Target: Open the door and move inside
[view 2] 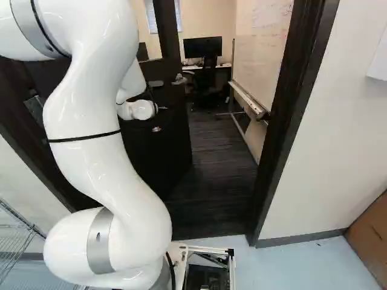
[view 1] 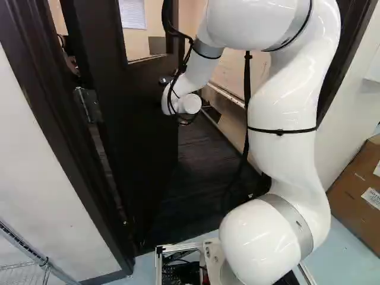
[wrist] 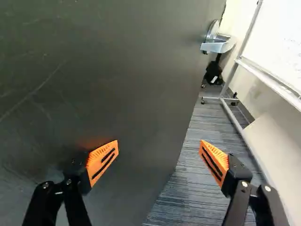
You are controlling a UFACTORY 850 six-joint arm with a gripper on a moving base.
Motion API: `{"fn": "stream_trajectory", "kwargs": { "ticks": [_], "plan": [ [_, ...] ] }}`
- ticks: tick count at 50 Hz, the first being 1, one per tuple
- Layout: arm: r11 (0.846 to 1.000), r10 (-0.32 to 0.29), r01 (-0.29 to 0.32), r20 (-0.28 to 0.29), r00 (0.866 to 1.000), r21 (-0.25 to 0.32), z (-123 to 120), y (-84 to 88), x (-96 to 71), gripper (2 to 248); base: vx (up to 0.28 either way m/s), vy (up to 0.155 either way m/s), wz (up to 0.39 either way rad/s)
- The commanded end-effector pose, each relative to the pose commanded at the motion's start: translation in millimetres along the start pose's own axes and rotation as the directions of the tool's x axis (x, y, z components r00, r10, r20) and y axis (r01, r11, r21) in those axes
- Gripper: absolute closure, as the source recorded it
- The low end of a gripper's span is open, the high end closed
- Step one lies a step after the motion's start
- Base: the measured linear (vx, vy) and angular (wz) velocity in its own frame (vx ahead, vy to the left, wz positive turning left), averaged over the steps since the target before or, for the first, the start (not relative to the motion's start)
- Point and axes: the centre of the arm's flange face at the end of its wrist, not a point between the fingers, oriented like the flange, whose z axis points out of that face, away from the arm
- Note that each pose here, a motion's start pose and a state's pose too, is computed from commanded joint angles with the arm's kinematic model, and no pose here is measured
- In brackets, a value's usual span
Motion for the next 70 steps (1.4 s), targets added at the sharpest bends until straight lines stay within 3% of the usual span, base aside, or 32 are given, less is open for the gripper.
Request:
{"fn": "stream_trajectory", "kwargs": {
  "ticks": [36, 70],
  "plan": [
    [0.99, -0.085, 0.09, -0.047, 0.995, 0.109, 63, -43.7, 13.7, 3, 0.0, 0.0, 0.0],
    [0.953, -0.187, 0.209, -0.119, 0.975, 0.219, 120, -91.8, 22.4, 3, 0.0, 0.0, 0.0]
  ]
}}
